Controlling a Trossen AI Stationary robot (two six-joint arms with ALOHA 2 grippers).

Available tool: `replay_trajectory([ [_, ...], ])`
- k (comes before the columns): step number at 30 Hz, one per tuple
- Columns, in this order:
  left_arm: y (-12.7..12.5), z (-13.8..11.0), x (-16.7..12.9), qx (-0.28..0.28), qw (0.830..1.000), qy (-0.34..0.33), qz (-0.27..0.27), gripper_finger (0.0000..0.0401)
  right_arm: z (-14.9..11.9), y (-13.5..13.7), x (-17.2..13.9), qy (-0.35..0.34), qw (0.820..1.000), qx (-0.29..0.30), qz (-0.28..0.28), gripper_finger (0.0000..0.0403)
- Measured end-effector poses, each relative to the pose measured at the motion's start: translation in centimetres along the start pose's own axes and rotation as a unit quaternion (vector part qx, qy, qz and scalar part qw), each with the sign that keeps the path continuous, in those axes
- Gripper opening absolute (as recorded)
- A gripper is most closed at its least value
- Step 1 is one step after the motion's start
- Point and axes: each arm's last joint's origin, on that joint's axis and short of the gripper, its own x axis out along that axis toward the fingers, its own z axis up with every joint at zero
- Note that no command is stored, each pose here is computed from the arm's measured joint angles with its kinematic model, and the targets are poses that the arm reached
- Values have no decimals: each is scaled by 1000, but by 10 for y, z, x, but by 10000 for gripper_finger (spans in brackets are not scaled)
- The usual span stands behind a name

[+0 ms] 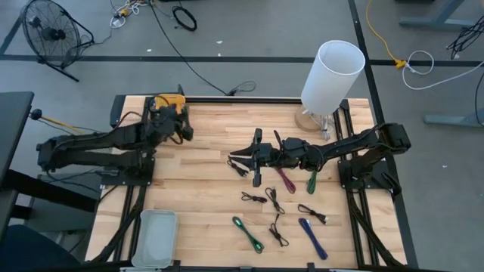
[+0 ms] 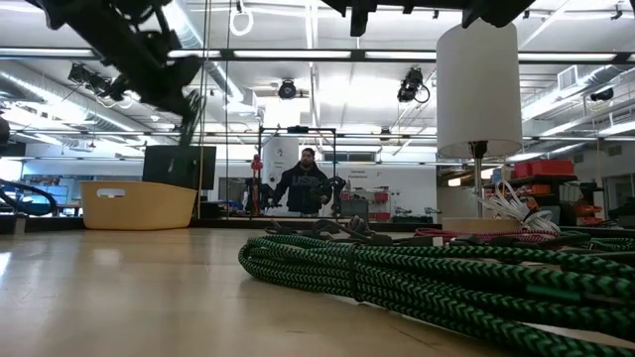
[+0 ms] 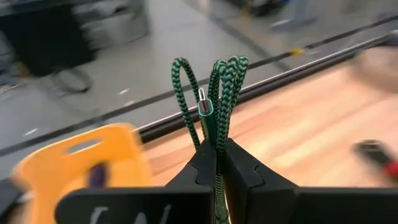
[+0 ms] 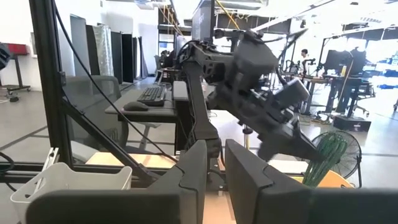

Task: Pick & Place USB Port
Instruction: Put the green charger cable into the yellow bin

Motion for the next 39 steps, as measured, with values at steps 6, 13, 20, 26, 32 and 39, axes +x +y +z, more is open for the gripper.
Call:
replay_trajectory([
  [6,29,5,18,-15,997,43,55,9,0,0,0,0,1000,0,-1,59],
  [13,53,34,23,-37,997,62,33,9,0,0,0,0,1000,-1,-1,59],
  [20,71,50,18,-33,991,96,93,9,-1,0,0,5,1000,-4,-1,59],
  [26,72,44,35,-22,983,140,118,9,-1,0,0,4,1000,-4,-1,59],
  [32,68,32,60,13,967,197,161,9,-1,0,0,8,1000,-4,0,59],
  [39,63,23,78,55,948,242,200,9,-2,0,0,10,1000,-3,0,59],
])
